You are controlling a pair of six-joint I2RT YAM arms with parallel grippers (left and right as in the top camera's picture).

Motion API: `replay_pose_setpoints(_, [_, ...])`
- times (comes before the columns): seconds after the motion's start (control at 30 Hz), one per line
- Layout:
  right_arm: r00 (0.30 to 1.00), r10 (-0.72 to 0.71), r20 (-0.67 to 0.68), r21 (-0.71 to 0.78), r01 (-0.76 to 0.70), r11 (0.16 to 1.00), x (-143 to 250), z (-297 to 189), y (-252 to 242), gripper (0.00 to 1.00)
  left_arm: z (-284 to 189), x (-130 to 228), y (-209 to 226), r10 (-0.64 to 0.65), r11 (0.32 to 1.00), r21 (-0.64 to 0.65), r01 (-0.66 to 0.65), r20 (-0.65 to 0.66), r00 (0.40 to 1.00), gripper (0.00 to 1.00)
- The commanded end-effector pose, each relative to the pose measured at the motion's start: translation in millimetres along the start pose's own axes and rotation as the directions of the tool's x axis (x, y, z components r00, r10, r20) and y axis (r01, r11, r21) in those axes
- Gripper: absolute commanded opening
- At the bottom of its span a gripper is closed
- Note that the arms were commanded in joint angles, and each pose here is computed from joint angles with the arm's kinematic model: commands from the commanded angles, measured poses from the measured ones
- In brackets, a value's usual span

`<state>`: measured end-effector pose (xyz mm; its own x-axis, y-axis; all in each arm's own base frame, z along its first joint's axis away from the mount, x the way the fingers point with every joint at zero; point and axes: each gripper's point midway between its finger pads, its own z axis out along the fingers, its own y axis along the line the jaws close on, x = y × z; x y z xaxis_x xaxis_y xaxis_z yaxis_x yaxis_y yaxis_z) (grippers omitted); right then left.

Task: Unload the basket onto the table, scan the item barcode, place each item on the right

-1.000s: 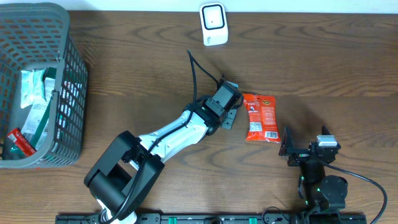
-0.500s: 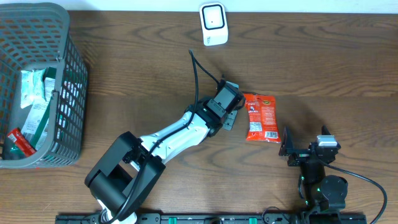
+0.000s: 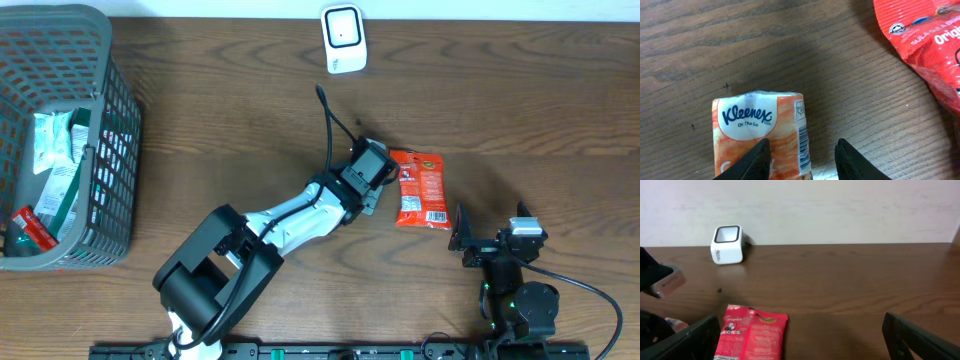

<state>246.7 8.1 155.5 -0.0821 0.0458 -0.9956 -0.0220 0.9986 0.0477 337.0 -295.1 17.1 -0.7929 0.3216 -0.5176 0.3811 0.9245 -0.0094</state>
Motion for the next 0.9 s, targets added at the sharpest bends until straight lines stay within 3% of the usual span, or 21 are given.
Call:
replay_pose_setpoints(0.0, [1.000,0.017,0.002,0.017,-0.017,1.000,-0.1,-0.2,-3.5,0.99,13.5,17.7,12.4,0.012,0.998,-0.056,-0.014,-0.047,0.999,0.43])
replay_pose_setpoints(0.27, [1.000,0.017,0.002,0.017,-0.017,1.000,-0.1,-0.2,-3.5,0.99,8.9,10.4,10.5,0.030,0.998,-0.049,-0.031,-0.029,0.999,0.44])
replay_pose_setpoints(0.43, [1.000,0.017,0.002,0.017,-0.017,1.000,-0.1,-0.2,-3.5,0.99,-27.1,-30.1,3.3,0.030,1.000,-0.012,-0.029,0.084,0.996,0.55])
replay_pose_setpoints(0.53, [1.000,0.017,0.002,0.017,-0.017,1.000,-0.1,-0.2,-3.5,0.99,-42.3,-37.9,5.0,0.036,0.999,-0.022,-0.034,0.078,0.996,0.55])
replay_pose_setpoints(0.87, [1.000,0.017,0.002,0.017,-0.017,1.000,-0.1,-0.2,-3.5,0.99,-34.3,-21.8,12.8,0.099,0.983,-0.160,-0.095,0.016,0.995,0.54])
